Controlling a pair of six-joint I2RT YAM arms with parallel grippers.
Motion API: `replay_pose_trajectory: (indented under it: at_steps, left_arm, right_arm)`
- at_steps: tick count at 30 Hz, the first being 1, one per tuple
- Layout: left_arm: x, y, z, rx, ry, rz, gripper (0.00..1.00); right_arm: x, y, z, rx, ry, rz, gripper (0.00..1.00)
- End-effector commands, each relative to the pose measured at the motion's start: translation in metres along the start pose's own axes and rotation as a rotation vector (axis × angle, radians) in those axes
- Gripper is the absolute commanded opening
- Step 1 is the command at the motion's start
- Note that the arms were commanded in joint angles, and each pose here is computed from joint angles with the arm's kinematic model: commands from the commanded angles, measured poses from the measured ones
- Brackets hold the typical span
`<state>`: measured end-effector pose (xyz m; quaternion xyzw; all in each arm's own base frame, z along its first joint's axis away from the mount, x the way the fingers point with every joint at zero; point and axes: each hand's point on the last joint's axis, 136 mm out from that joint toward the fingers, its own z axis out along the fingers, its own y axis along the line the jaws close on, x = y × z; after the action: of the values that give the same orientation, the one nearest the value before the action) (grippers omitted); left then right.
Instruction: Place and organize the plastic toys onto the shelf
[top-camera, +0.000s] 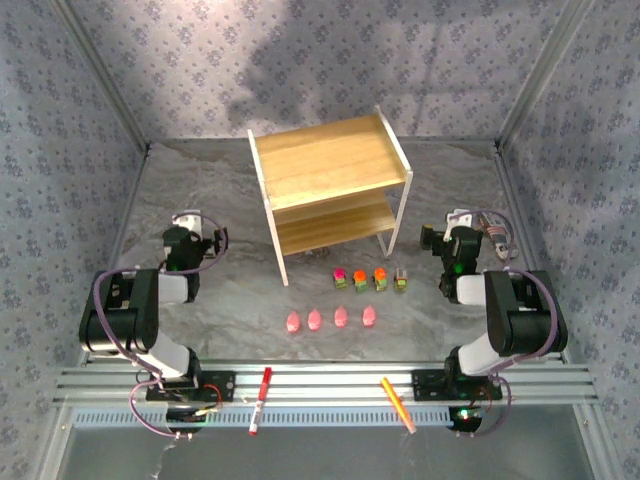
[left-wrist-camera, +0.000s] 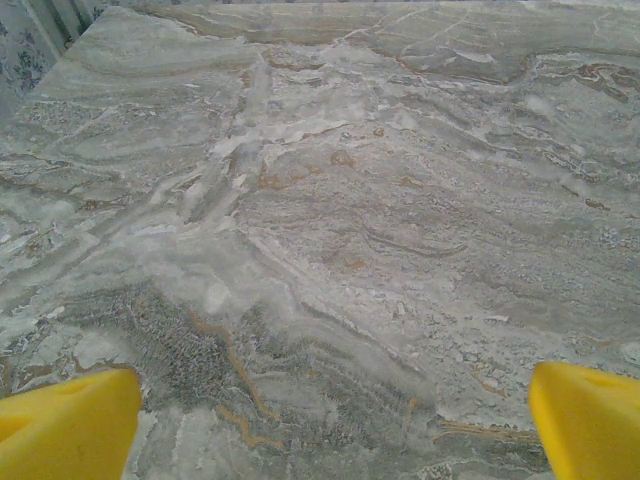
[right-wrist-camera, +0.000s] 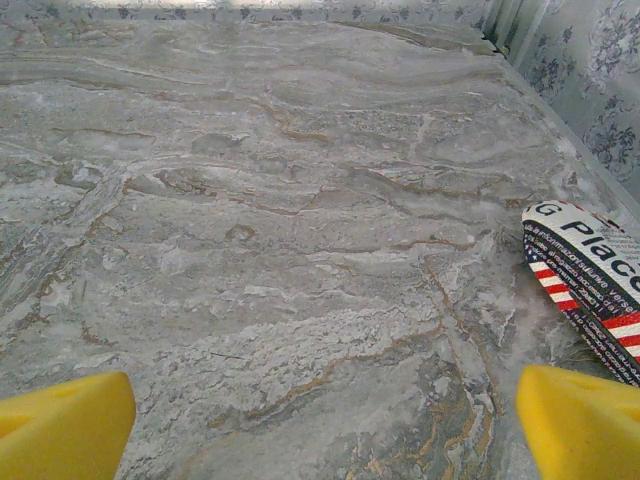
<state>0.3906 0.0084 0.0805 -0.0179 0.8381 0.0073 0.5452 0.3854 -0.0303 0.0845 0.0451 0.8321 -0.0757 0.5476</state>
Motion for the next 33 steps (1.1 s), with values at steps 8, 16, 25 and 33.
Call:
replay_pose_trajectory:
  at_steps: [8,16,25,33]
  left_arm:
    - [-0.011,0.002,0.004,-0.004,-0.025,-0.004,0.99]
    - [-0.011,0.002,0.004,-0.004,-0.025,-0.004,1.00]
    - [-0.023,0.008,-0.001,0.008,-0.003,-0.043,1.00]
    - [-0.038,0.003,-0.024,0.040,0.130,-0.007,1.00]
  right_arm:
    - [-0.001,-0.001,0.003,-0.010,-0.002,0.014,1.00]
    - [-0.001,-0.002,0.002,-0.009,-0.002,0.015,1.00]
    - [-0.011,-0.011,-0.006,0.050,-0.017,0.025,1.00]
    - [-0.041,-0.041,-0.031,0.218,0.067,0.133,1.00]
